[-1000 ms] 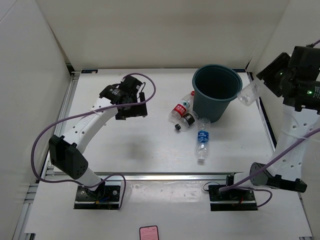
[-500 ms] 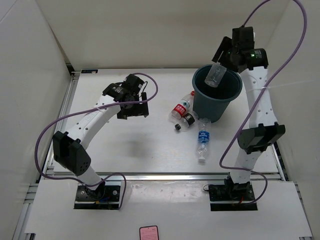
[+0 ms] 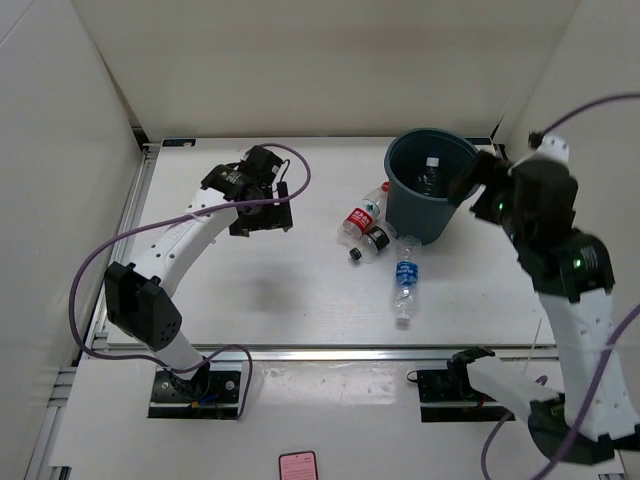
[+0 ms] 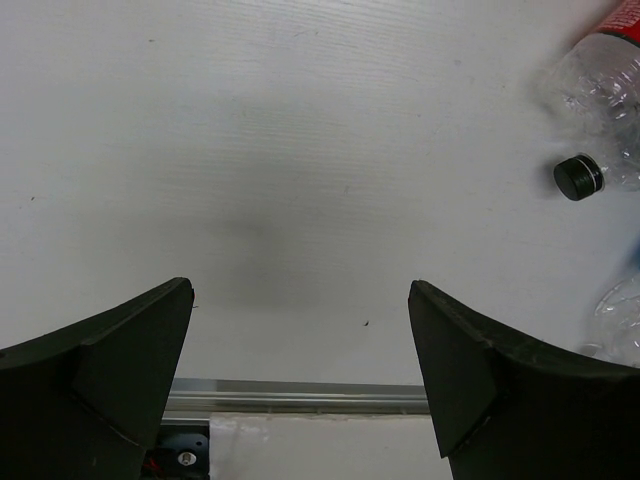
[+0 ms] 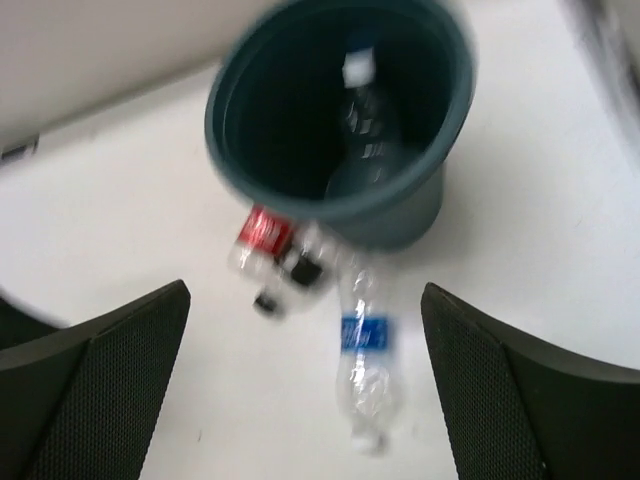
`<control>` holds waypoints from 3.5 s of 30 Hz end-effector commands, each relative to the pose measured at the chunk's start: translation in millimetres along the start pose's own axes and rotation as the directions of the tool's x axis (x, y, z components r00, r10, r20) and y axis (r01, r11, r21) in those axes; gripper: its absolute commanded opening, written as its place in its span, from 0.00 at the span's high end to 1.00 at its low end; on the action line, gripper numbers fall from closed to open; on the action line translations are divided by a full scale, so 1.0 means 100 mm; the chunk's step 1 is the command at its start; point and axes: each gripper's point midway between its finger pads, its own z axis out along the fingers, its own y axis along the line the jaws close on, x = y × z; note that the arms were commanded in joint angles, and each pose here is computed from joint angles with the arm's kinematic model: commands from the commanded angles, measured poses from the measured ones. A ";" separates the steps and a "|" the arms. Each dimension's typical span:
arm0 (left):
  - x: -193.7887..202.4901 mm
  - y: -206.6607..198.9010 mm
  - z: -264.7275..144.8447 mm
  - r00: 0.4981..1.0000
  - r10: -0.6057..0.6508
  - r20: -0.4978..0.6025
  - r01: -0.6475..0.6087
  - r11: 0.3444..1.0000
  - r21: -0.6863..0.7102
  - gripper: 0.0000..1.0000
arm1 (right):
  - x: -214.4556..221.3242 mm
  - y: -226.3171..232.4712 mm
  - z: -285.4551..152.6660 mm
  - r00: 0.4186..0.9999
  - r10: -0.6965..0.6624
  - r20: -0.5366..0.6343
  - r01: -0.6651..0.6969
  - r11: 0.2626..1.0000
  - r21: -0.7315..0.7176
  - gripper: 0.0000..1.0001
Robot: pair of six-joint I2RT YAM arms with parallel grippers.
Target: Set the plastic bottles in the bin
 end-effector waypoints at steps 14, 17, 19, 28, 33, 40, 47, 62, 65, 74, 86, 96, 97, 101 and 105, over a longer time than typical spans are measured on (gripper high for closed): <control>0.06 0.06 0.04 0.999 -0.002 -0.037 0.002 1.000 -0.006 0.00 | 2.59 -0.25 0.47 0.895 -0.001 -0.446 -0.022 0.999 -0.046 0.00; 0.10 0.04 0.06 0.999 0.000 -0.054 0.001 1.000 0.005 0.00 | 2.66 -0.22 0.65 0.895 -0.013 -0.446 -0.004 0.999 -0.037 0.00; 0.10 0.04 0.06 0.999 0.000 -0.054 0.001 1.000 0.005 0.00 | 2.71 -0.18 0.74 0.892 -0.027 -0.452 0.002 0.998 -0.056 0.00; 0.15 0.08 0.07 0.998 0.002 -0.065 -0.002 1.000 -0.001 0.00 | 3.11 -0.37 0.95 0.837 -0.069 -0.543 0.100 0.995 0.028 0.00; 0.19 0.10 0.05 0.998 0.002 -0.065 -0.002 1.000 -0.001 0.00 | 3.29 -0.38 0.97 0.800 -0.072 -0.596 0.106 0.994 0.023 0.04; 0.24 0.13 0.08 0.997 0.004 -0.080 -0.005 1.000 -0.011 0.00 | 3.44 -0.44 0.91 0.728 -0.049 -0.684 0.135 0.988 0.073 0.36; 0.20 0.10 0.09 0.998 0.002 -0.065 -0.002 1.000 -0.001 0.00 | 3.12 -0.45 0.46 0.699 0.011 -0.715 0.116 0.985 0.128 0.74; 0.20 -0.25 0.13 0.996 0.021 -0.083 -0.005 0.983 0.182 0.00 | 0.06 0.23 0.39 0.992 -0.123 0.015 0.120 0.983 0.139 0.86; 0.13 -0.44 0.12 0.996 0.042 -0.085 -0.018 0.965 0.261 0.00 | -0.49 0.37 0.83 0.977 -0.164 0.135 0.133 0.968 0.213 0.86; -0.13 -0.64 0.14 0.997 0.061 -0.045 -0.046 0.957 0.287 0.00 | -0.65 0.38 1.68 0.977 -0.156 0.142 0.107 0.947 0.302 0.25; -1.12 -1.46 0.29 0.994 -0.016 0.105 -0.027 0.918 0.395 0.00 | -0.30 0.09 0.63 0.989 -0.017 0.148 -0.018 0.973 0.231 0.00; -0.97 -2.04 1.12 0.949 0.239 0.205 -0.301 0.882 0.363 0.01 | 0.16 -0.12 0.25 0.998 0.024 0.058 -0.034 0.982 0.186 0.00; -0.91 -2.07 1.17 0.945 0.260 0.199 -0.317 0.877 0.361 0.01 | 0.15 -0.11 0.21 0.998 0.030 0.064 -0.041 0.984 0.172 0.00; -0.85 -2.04 1.46 0.934 0.298 0.200 -0.347 0.889 0.299 0.01 | 0.09 -0.09 0.12 0.998 -0.022 0.066 0.013 0.991 0.135 0.00; -0.82 -2.02 1.70 0.923 0.331 0.197 -0.375 0.888 0.266 0.00 | -0.02 -0.08 -0.01 0.994 -0.045 0.096 0.035 0.994 0.107 0.00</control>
